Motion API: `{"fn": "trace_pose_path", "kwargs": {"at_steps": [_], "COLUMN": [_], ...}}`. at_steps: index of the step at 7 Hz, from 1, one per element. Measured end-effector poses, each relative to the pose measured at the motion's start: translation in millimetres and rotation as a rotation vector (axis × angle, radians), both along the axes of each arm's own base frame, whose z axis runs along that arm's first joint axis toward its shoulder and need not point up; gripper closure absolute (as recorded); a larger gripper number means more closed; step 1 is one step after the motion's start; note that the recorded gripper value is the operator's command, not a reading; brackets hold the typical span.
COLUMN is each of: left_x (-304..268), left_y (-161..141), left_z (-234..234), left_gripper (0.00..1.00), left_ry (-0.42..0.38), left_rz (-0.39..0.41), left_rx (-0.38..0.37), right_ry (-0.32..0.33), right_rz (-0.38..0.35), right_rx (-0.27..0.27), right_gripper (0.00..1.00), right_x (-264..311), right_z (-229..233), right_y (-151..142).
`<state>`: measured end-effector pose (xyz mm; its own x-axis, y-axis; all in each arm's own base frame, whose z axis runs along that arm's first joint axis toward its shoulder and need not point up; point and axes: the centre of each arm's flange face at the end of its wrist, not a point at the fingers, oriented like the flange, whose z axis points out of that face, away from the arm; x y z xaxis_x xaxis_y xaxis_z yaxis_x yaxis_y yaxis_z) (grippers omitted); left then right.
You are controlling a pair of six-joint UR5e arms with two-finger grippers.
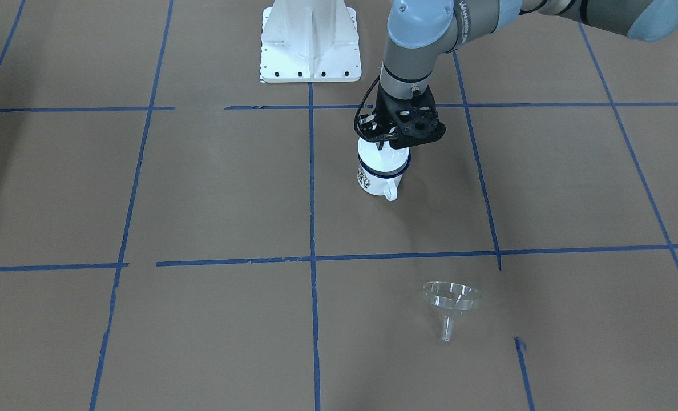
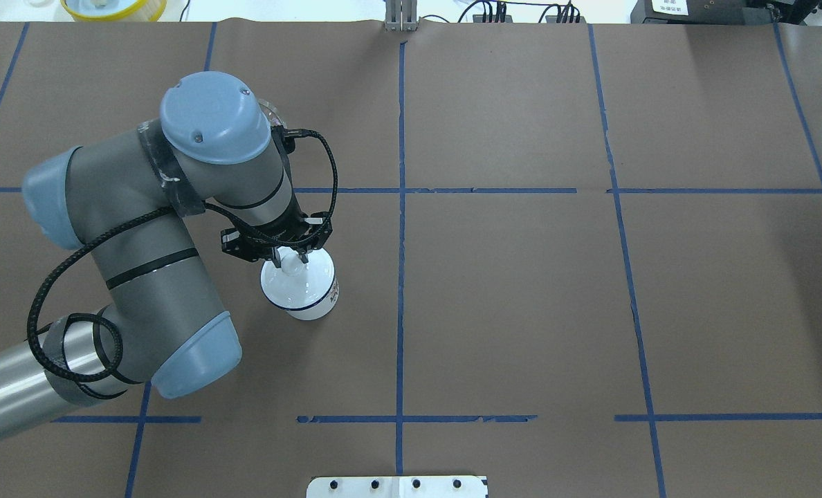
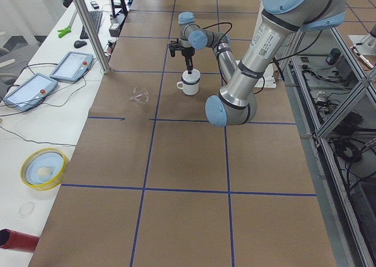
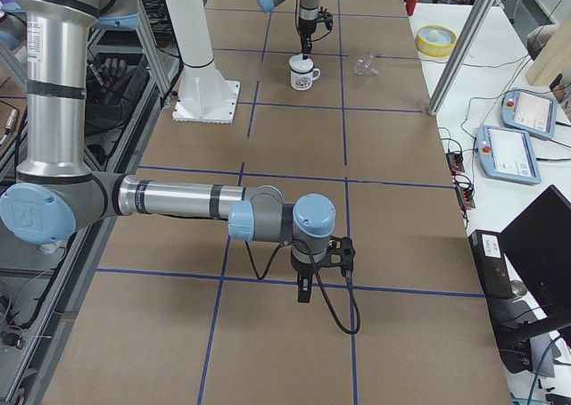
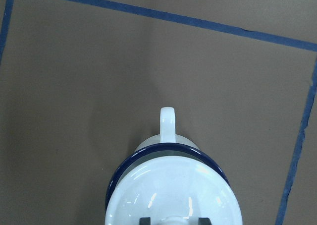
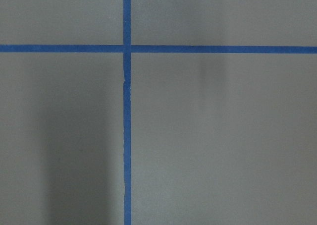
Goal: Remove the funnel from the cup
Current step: 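Hold the white funnel seated in the mug with the left gripper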
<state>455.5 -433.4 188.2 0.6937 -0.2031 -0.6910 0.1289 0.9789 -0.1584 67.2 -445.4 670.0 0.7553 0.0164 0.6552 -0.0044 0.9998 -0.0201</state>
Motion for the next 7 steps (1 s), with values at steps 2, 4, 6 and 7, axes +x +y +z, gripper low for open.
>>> {"fn": "trace_pose_path", "kwargs": {"at_steps": [2, 4, 6, 7], "left_x": [0.6, -1.1, -4.5, -5.7], "left_y": [-0.1, 0.3, 1.6, 2.3], "left_z": [1.5, 1.2, 0.0, 1.0], "left_gripper": [0.00, 0.00, 0.00, 0.00], "left_ry": [-0.002, 0.000, 0.005, 0.005], "left_rz": [0.001, 0.001, -0.001, -0.002], "left_rx": [0.001, 0.003, 0.008, 0.008], "right_ry": [0.000, 0.000, 0.000, 0.000], "right_rz": [0.000, 0.000, 0.000, 0.000], "right_rx": [0.000, 0.000, 0.000, 0.000], "right_gripper": [0.00, 0.00, 0.00, 0.00], "right_x": [0.0, 0.0, 0.0, 0.0], "right_z": [0.0, 0.0, 0.0, 0.0], "right_y": [0.0, 0.0, 0.0, 0.0]}}
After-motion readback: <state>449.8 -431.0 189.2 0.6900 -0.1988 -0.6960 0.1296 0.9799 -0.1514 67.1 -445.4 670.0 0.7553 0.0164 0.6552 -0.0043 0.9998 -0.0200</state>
